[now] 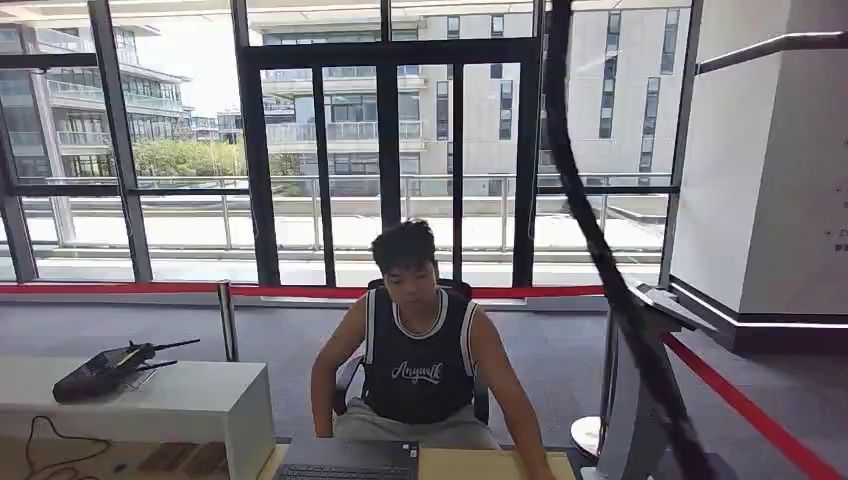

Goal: Pass the card to the sensor for recognition and then transmit it.

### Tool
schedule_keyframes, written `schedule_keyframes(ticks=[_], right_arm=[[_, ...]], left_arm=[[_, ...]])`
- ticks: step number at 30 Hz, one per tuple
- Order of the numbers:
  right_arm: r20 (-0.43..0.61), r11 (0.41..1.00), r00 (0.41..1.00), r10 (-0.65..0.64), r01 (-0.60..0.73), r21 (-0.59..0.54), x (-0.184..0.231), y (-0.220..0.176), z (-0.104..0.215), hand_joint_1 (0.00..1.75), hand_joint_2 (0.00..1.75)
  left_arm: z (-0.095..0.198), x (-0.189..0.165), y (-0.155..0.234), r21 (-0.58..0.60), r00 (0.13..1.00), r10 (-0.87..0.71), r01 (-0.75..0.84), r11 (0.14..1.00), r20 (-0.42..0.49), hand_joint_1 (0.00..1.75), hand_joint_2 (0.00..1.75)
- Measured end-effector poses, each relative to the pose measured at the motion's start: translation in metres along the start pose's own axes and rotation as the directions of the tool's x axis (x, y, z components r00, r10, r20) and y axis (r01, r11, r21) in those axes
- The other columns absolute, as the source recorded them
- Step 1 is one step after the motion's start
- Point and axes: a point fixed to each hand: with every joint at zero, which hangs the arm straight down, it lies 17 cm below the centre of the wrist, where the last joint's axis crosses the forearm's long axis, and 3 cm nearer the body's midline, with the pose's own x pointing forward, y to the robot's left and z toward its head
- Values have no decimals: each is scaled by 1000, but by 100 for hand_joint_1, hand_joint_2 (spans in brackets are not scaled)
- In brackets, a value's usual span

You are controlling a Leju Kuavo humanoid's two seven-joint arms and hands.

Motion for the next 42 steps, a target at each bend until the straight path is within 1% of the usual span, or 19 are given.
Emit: schedule_keyframes(ticks=[4,9,13,16,22,28,32,37,42], right_arm=[[20,997,999,-28,30,-73,12,-38,-20,175,175],[75,984,997,-29,42,-173,40,-95,-45,175,175],[118,973,993,-19,45,-227,61,-129,-55,175,175],[143,968,990,5,31,-250,77,-147,-59,175,175],[184,967,981,55,-6,-256,112,-166,-66,175,175],[262,962,960,101,-27,-270,165,-180,-68,175,175],[286,961,951,118,-36,-274,191,-185,-68,175,175],[295,961,947,130,-47,-272,212,-192,-71,175,175],[291,965,948,132,-56,-254,218,-189,-73,175,175]], left_arm=[[0,1,1,4,1000,0,0,1000,8,0,0],[0,3,1,8,1000,-1,0,1000,19,0,0],[0,4,1,7,1000,-5,5,1000,24,0,0],[0,6,0,3,999,-12,12,1000,30,0,0],[-1,16,1,-8,998,-39,39,999,50,0,0],[-4,27,6,-9,996,-62,63,998,69,0,0],[-4,32,7,-10,993,-83,84,996,82,0,0],[-6,39,10,-11,991,-97,98,995,94,0,0],[-7,43,12,-7,988,-113,114,993,101,0,0]])
